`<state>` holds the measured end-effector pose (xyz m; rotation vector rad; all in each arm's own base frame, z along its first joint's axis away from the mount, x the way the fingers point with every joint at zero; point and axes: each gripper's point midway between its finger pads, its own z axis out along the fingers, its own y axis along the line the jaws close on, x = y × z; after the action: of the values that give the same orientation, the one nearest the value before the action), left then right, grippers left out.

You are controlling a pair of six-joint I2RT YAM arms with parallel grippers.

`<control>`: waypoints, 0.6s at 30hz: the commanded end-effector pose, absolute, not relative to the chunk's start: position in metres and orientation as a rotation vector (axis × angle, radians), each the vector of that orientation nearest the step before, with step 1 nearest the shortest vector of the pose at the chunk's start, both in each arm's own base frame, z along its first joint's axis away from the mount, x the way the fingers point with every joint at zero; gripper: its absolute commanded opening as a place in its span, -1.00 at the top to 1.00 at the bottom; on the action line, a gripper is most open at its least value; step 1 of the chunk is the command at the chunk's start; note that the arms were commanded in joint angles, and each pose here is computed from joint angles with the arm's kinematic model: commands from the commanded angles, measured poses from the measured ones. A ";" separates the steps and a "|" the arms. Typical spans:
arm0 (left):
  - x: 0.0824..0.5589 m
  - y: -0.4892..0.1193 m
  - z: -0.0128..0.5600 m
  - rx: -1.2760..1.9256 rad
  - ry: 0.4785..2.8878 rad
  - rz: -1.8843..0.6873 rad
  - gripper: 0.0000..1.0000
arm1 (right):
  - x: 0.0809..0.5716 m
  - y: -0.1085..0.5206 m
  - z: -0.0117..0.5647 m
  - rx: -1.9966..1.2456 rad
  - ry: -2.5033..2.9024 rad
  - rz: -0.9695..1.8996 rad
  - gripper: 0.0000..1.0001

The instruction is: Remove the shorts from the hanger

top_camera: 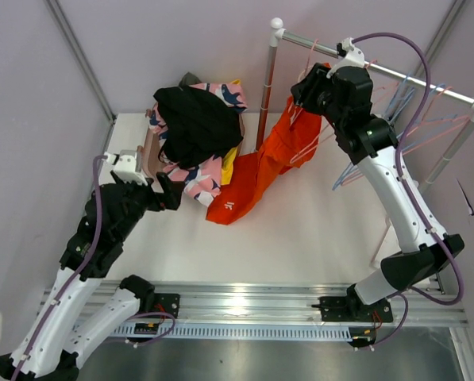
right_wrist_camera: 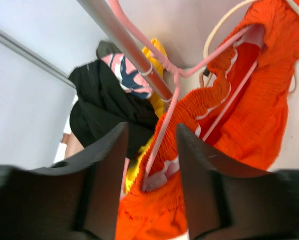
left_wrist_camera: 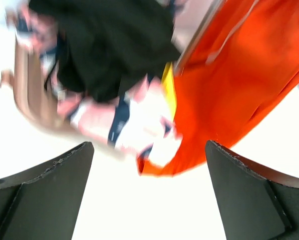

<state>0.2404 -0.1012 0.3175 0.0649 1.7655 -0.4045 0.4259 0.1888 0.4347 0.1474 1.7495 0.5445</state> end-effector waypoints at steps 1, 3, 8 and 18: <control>0.224 -0.101 0.291 0.070 1.860 -0.431 -0.98 | 0.436 0.194 0.449 0.193 1.665 0.563 0.12; 0.217 -0.103 0.290 0.081 1.856 -0.459 -0.98 | 0.442 0.201 0.441 0.188 1.684 0.560 0.20; 0.210 -0.100 0.292 0.082 1.845 -0.461 -0.98 | 0.447 0.215 0.431 0.188 1.705 0.557 0.17; 0.210 -0.099 0.280 0.089 1.859 -0.450 -0.98 | 0.435 0.212 0.441 0.200 1.692 0.521 -0.14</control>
<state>0.2106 -0.0948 0.2854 0.0779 1.8584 -0.4252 0.4447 0.2229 0.4032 0.1693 1.7848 0.5117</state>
